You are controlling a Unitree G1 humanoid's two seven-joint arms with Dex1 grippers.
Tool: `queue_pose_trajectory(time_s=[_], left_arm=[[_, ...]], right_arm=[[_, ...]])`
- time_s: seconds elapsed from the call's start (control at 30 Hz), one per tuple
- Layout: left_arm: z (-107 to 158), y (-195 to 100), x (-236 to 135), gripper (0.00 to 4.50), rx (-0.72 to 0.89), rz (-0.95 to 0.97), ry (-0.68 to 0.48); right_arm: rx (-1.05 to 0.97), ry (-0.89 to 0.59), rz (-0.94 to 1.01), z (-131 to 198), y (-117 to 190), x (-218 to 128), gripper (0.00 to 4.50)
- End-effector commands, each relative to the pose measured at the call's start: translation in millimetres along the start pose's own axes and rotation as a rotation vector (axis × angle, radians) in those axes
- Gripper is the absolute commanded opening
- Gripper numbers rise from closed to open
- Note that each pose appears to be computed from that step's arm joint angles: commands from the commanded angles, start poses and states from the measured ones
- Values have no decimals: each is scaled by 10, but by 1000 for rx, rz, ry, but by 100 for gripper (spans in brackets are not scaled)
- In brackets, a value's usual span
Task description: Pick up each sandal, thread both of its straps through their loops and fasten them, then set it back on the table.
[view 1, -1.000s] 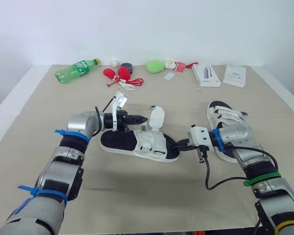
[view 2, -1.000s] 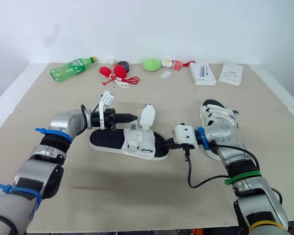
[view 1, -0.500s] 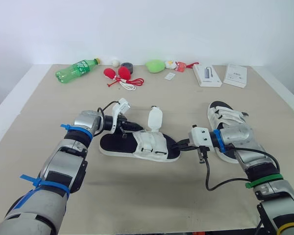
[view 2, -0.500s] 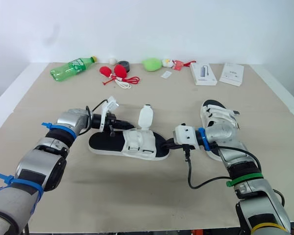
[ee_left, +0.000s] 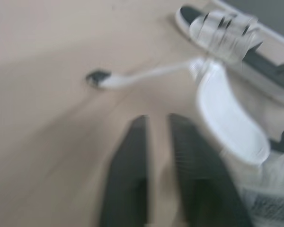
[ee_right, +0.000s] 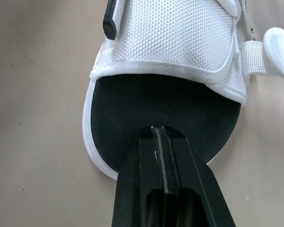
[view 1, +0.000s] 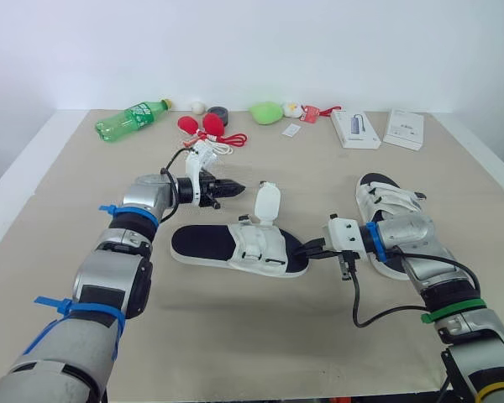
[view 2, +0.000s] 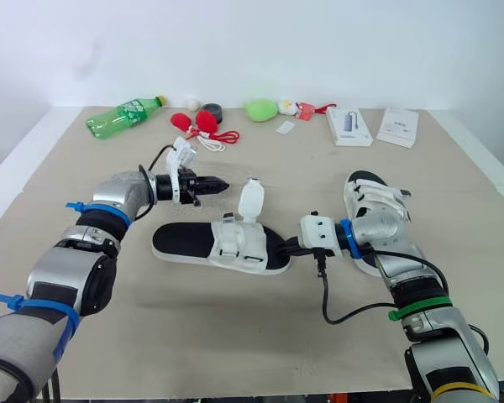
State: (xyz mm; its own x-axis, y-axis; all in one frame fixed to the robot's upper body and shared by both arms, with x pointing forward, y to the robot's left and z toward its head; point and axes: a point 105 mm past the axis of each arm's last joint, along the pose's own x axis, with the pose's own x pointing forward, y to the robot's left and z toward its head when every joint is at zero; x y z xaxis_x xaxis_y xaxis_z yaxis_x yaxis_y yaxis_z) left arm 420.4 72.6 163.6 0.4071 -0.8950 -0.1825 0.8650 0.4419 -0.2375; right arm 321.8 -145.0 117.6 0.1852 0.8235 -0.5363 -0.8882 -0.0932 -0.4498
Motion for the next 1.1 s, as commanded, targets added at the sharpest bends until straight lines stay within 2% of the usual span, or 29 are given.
queue_pose_trajectory(time_s=[0.03, 0.1, 0.13, 0.2, 0.3, 0.37, 0.5, 0.83, 1.1], left_arm=[[144, -108, 71, 288, -40, -55, -30], [111, -168, 122, 334, -120, -93, -10], [95, -217, 147, 384, -160, -124, 3], [81, -265, 174, 446, -203, -150, 18], [20, -366, 234, 446, -266, -203, 67], [-7, -407, 289, 446, -252, -216, 87], [-8, -412, 373, 446, -266, -192, 80], [315, -511, 591, 446, -357, -181, -82], [389, -532, 659, 446, -316, -158, -94]], right_arm=[[18, 42, 24, -79, 37, 0, 0], [18, 43, 24, -79, 32, 1, 0], [18, 43, 23, -79, 28, -1, 0], [18, 43, 21, -78, 24, -4, 0], [19, 45, 16, -84, 21, -12, 0], [21, 45, 13, -87, 25, -11, 0], [22, 42, 10, -84, 31, 3, 0], [18, 42, 1, -72, 18, 6, 0], [17, 54, -13, -87, 16, -47, 0]])
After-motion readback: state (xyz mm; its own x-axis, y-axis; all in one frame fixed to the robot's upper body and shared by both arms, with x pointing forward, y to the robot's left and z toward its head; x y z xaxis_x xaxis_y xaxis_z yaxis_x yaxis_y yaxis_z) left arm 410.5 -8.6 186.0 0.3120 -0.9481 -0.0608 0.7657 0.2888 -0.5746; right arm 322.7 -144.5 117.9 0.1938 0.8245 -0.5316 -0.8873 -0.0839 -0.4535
